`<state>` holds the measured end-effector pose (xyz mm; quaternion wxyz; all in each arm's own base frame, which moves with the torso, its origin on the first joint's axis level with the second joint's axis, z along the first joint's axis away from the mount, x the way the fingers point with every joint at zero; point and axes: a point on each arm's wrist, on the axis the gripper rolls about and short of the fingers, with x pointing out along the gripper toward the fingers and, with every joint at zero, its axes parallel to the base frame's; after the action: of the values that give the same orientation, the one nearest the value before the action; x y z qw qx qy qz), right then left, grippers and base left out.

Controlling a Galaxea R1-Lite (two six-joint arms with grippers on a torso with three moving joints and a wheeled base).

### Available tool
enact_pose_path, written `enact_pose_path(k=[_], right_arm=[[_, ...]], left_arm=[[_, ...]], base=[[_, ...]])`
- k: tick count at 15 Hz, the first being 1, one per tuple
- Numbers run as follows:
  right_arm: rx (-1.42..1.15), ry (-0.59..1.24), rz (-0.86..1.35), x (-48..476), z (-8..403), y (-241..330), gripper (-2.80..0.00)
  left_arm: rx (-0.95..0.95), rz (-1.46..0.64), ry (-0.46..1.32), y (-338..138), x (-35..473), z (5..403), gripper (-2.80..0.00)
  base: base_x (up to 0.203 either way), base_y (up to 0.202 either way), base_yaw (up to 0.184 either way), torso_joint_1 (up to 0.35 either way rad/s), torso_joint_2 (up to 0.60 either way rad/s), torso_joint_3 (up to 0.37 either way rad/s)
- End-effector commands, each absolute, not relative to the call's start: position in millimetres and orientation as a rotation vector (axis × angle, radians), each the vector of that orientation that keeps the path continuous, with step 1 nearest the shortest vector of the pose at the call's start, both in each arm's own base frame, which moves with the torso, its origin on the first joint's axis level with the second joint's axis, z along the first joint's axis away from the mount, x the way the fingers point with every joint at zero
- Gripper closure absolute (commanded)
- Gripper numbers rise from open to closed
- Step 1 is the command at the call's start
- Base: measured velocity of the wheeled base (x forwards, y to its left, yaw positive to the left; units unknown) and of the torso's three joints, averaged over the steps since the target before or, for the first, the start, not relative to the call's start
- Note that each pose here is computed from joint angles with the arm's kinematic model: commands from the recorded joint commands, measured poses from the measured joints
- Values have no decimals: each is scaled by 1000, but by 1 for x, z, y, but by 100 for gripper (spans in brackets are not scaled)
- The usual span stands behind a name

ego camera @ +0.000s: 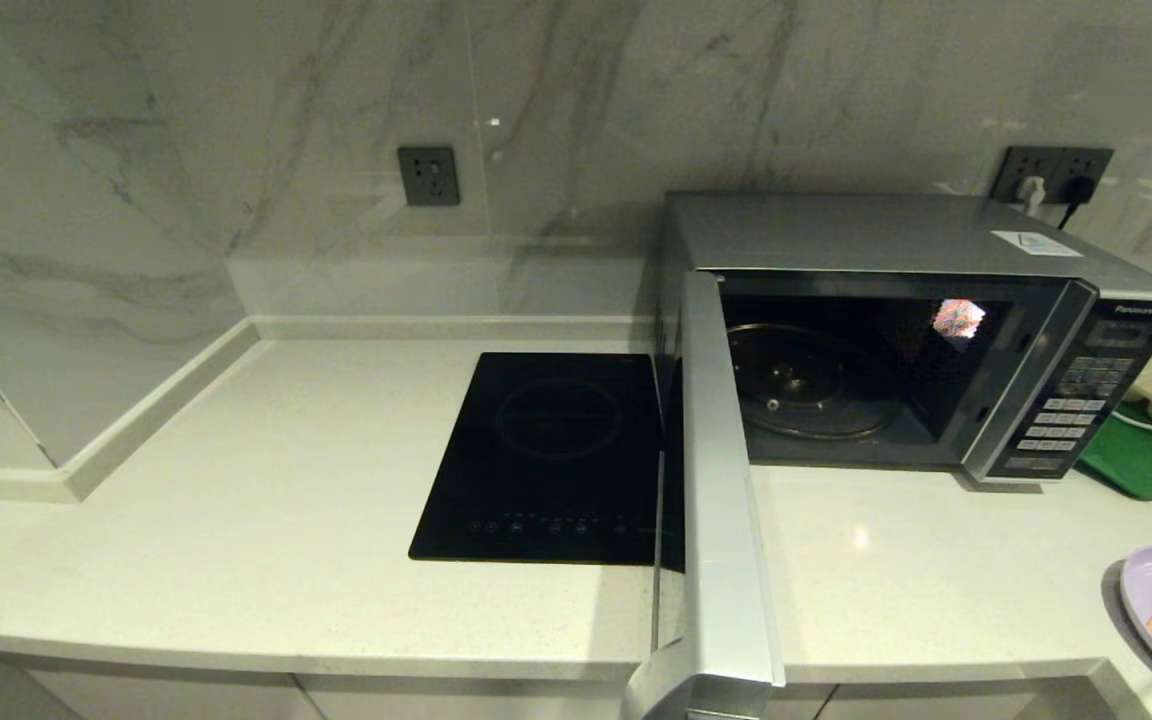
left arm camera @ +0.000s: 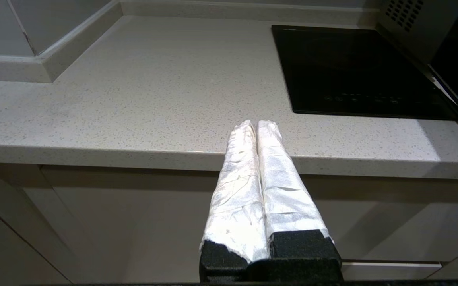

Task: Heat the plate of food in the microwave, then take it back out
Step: Put the plate in the microwave oven

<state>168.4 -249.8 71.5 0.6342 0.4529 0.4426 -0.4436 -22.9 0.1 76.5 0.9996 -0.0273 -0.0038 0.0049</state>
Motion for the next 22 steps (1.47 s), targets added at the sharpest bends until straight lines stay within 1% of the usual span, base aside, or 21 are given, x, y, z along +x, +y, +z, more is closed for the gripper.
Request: enact_pose_path(k=[1,4,8,11,16,20,22], right_arm=[[1014,984,-961,164,84,-242,0],[949,1029,-797,160,93,-226,0],[934,1073,-711,167,95,-207,0],[921,1049,-612,173,106,-189,0],[867,1067,-430,193,127,-139,0],[802,1036,-292,210,153,-90,0],[839,1002,-262,223,168,-73,0]], left_arm=[[-55,11,-8,0,-23,77,0],[-55,11,-8,0,-23,77,0],[-55,11,-8,0,-23,77,0],[-55,11,-8,0,-23,77,0],[-55,11,-8,0,-23,77,0],[-55,11,-8,0,-23,77,0],[-55,11,-8,0,-23,77,0]], base=[[0,0,0,0,0,0],[0,0,0,0,0,0],[0,0,0,0,0,0],[0,0,0,0,0,0],[0,0,0,0,0,0],[0,0,0,0,0,0],[0,0,0,0,0,0]])
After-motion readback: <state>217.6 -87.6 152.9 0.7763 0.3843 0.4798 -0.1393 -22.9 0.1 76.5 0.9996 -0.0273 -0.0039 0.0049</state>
